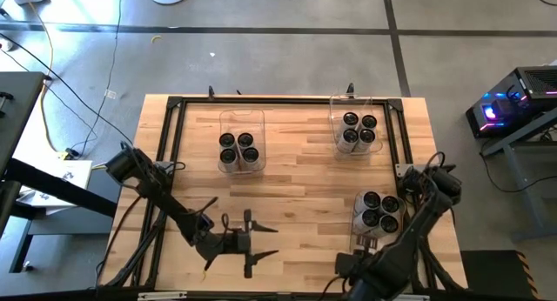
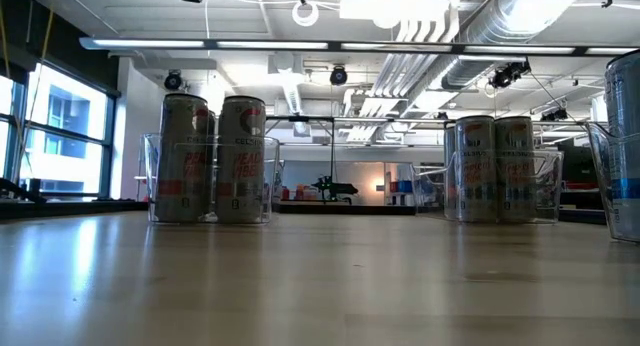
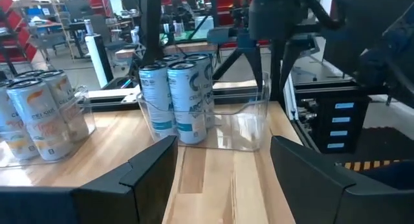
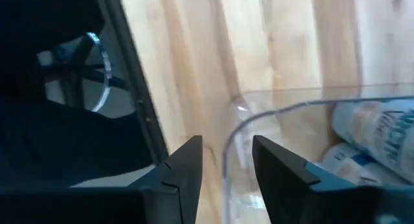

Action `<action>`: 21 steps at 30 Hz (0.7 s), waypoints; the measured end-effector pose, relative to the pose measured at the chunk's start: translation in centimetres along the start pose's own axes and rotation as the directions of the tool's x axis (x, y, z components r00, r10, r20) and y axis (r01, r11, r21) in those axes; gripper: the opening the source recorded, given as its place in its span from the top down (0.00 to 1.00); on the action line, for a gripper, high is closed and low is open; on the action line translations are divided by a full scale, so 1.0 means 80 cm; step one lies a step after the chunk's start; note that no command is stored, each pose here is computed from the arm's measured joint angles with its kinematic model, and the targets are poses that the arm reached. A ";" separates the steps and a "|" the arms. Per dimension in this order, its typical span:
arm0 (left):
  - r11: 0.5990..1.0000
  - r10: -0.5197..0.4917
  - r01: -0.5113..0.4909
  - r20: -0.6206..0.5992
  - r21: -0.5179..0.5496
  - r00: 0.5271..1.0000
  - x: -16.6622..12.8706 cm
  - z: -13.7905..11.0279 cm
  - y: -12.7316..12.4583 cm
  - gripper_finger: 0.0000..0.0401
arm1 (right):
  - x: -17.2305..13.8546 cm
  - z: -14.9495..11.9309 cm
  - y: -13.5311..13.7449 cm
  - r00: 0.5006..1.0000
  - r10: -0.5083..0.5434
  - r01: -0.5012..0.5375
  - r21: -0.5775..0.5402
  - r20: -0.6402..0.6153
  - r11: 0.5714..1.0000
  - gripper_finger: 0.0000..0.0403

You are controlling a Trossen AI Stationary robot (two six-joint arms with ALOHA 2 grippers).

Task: Sort soda cans
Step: Move the bottom transparent bin between the two transparent bins

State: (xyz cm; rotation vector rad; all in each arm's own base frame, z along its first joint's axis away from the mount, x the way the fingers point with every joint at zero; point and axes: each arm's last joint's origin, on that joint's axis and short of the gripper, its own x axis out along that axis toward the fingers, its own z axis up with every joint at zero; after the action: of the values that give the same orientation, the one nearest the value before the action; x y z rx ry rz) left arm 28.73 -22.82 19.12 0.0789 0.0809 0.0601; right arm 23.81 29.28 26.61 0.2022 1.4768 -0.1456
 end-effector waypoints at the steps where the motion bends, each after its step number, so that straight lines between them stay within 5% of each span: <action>1: 1.000 0.000 0.000 0.000 -0.002 1.000 0.000 -0.001 0.000 0.40 | 0.003 0.002 0.000 1.000 0.010 -0.010 0.001 -0.007 1.000 0.68; 12: 1.000 -0.002 0.002 -0.009 0.001 1.000 0.001 -0.005 -0.001 0.40 | 0.045 -0.004 -0.009 0.996 -0.001 0.003 0.027 -0.094 1.000 0.69; 21: 1.000 -0.003 0.003 -0.007 -0.018 1.000 0.001 -0.005 -0.001 0.40 | 0.052 0.026 -0.025 0.993 0.029 -0.022 0.061 -0.116 0.998 0.87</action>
State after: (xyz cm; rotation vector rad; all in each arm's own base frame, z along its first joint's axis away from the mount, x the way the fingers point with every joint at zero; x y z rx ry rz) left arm 28.81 -22.89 18.72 0.0611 0.0874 0.0580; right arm 25.79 26.99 22.54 0.2821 1.5873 -0.1598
